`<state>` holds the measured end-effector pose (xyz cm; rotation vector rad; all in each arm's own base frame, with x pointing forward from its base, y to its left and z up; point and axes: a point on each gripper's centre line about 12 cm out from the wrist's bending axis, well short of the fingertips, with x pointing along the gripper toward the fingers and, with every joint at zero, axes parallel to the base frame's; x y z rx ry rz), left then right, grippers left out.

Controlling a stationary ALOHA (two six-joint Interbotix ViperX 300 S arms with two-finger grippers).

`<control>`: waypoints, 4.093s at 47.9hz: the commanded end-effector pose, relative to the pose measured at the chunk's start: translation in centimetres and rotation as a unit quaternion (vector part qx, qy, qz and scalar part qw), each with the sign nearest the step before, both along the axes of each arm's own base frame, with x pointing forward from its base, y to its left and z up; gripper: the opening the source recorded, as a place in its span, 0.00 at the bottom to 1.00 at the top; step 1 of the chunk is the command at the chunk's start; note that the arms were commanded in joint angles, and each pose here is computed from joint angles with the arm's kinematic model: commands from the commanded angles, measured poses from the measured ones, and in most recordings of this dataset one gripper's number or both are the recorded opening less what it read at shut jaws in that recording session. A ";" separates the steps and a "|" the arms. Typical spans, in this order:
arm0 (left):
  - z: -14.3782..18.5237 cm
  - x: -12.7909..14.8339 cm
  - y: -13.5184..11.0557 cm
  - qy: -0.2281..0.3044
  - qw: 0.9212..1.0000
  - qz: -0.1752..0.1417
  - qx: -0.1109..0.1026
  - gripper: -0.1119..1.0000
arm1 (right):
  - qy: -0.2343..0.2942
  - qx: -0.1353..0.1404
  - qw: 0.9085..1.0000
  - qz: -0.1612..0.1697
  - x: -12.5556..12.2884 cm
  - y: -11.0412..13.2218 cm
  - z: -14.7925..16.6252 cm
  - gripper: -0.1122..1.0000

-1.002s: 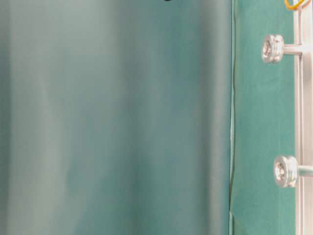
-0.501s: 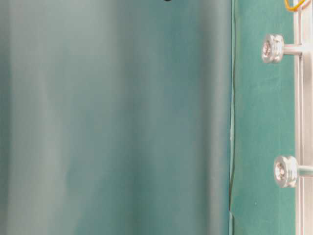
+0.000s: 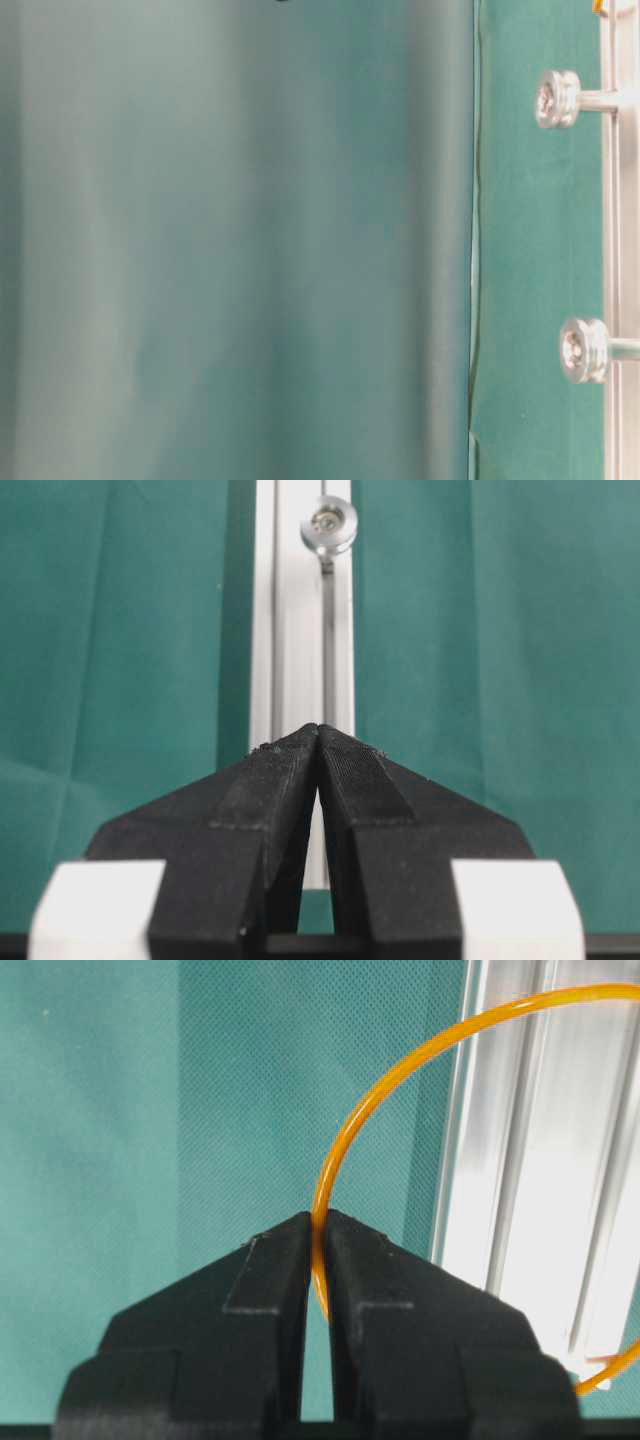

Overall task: Hook the rubber onto the shaft.
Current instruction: 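Lift the band with the right gripper and pull it leftward along the rail, then carry the band leftward past the right pulley, holding it raised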

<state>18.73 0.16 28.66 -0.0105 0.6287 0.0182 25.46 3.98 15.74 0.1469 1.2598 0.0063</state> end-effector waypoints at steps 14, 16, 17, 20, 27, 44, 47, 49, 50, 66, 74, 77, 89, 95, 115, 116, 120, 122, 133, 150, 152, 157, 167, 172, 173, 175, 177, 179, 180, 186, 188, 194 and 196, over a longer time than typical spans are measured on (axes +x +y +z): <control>1.2 0.4 0.0 -0.016 1.000 -0.001 0.001 0.12 | -0.028 -0.010 0.999 0.012 -0.1 -0.2 4.6 0.16; 1.2 0.3 0.0 -0.017 1.000 -0.001 0.002 0.12 | -0.027 -0.014 0.999 0.014 -0.2 -0.3 4.9 0.16; 1.2 0.4 0.0 -0.018 1.000 -0.001 0.001 0.12 | -0.026 -0.015 0.999 0.014 -0.2 -0.3 5.1 0.16; 1.2 0.4 0.0 -0.018 1.000 -0.001 0.001 0.12 | -0.025 -0.021 0.999 0.016 -0.3 -0.5 5.6 0.16; 1.2 0.4 0.0 -0.017 1.000 -0.001 0.002 0.12 | -0.023 -0.033 0.999 0.017 -0.2 -0.8 6.8 0.16; 1.2 0.4 0.0 -0.017 1.000 -0.001 0.002 0.12 | -0.018 -0.039 0.999 0.017 -0.1 -1.0 8.3 0.16; 1.2 0.4 0.0 -0.018 1.000 -0.001 0.002 0.12 | -0.018 -0.039 0.999 0.016 -0.1 -1.1 8.4 0.16; 1.2 0.4 0.0 -0.016 1.000 -0.001 0.002 0.12 | -0.019 -0.039 0.999 0.017 -0.1 -1.0 8.4 0.16; 1.2 0.4 0.0 -0.018 1.000 -0.001 0.001 0.12 | -0.020 -0.039 0.999 0.017 0.0 -1.0 8.5 0.16; 1.2 0.4 0.0 -0.018 1.000 -0.001 0.002 0.12 | -0.021 -0.039 0.999 0.016 0.0 -1.0 8.6 0.16; 1.2 0.4 0.0 -0.017 1.000 -0.001 0.003 0.12 | -0.025 -0.044 0.999 0.018 0.1 -1.1 8.8 0.16; 1.2 0.4 0.0 -0.017 1.000 -0.001 0.003 0.12 | -0.027 -0.046 0.998 0.018 0.2 -1.2 8.9 0.16; 1.2 0.4 0.0 -0.018 1.000 -0.001 0.003 0.12 | -0.032 -0.053 0.998 0.019 0.9 -1.2 9.2 0.16; 1.2 0.4 0.0 -0.017 1.000 -0.001 0.003 0.12 | -0.028 -0.054 0.998 0.020 1.4 -1.2 9.1 0.16; 1.2 0.4 0.0 -0.018 1.000 -0.001 0.002 0.12 | -0.039 -0.064 0.997 0.021 5.3 -1.1 9.1 0.16; 1.2 0.4 0.0 -0.016 1.000 -0.001 0.002 0.12 | -0.041 -0.064 0.997 0.020 5.5 -1.1 9.1 0.16; 1.2 0.4 0.0 -0.018 1.000 -0.001 0.002 0.12 | -0.043 -0.067 0.997 0.020 6.4 -1.2 9.1 0.16; 1.2 0.3 0.0 -0.017 1.000 -0.001 0.002 0.12 | -0.043 -0.068 0.997 0.019 6.7 -1.3 9.2 0.16; 1.2 0.4 0.0 -0.018 1.000 -0.001 0.002 0.12 | -0.045 -0.069 0.997 0.016 8.4 -1.3 9.3 0.16; 1.2 0.3 0.0 -0.017 1.000 -0.001 0.002 0.12 | -0.052 -0.068 0.996 0.015 9.8 -1.3 8.9 0.16; 1.2 0.4 0.0 -0.018 1.000 -0.001 0.002 0.12 | -0.052 -0.068 0.996 0.015 9.8 -1.3 8.9 0.16; 1.2 0.3 0.0 -0.017 1.000 -0.001 0.002 0.12 | -0.051 -0.067 0.996 0.015 9.8 -1.3 8.9 0.16; 1.2 0.4 0.0 -0.017 1.000 -0.001 0.002 0.12 | -0.051 -0.068 0.996 0.015 9.8 -1.3 8.9 0.16; 1.2 0.4 0.0 -0.018 1.000 -0.001 0.002 0.12 | -0.049 -0.068 0.996 0.015 9.7 -1.3 8.8 0.16; 1.2 0.3 0.0 -0.017 1.000 -0.001 0.002 0.12 | -0.048 -0.068 0.996 0.015 9.7 -1.3 8.7 0.16; 1.2 0.3 0.0 -0.017 1.000 -0.001 0.002 0.12 | -0.048 -0.068 0.996 0.015 9.7 -1.3 8.6 0.16; 1.2 0.4 0.0 -0.016 1.000 -0.001 0.002 0.12 | -0.050 -0.068 0.996 0.016 9.7 -1.2 8.7 0.16; 1.2 0.4 0.0 -0.017 1.000 -0.001 0.002 0.12 | -0.050 -0.068 0.996 0.015 9.8 -1.3 8.5 0.16; 1.2 0.4 0.0 -0.016 1.000 -0.001 0.002 0.12 | -0.049 -0.068 0.996 0.015 9.8 -1.3 8.4 0.16; 1.2 0.4 0.0 -0.018 1.000 -0.001 0.002 0.12 | -0.051 -0.067 0.996 0.015 9.9 -1.3 8.0 0.16; 1.2 0.4 0.0 -0.018 1.000 -0.001 0.002 0.12 | -0.052 -0.067 0.996 0.016 10.0 -1.2 7.8 0.16; 1.2 0.4 0.0 -0.018 1.000 -0.001 0.002 0.12 | -0.050 -0.067 0.996 0.017 10.0 -1.2 7.3 0.16; 1.2 0.4 0.0 -0.018 1.000 -0.001 0.002 0.12 | -0.051 -0.067 0.996 0.016 10.0 -1.2 7.3 0.16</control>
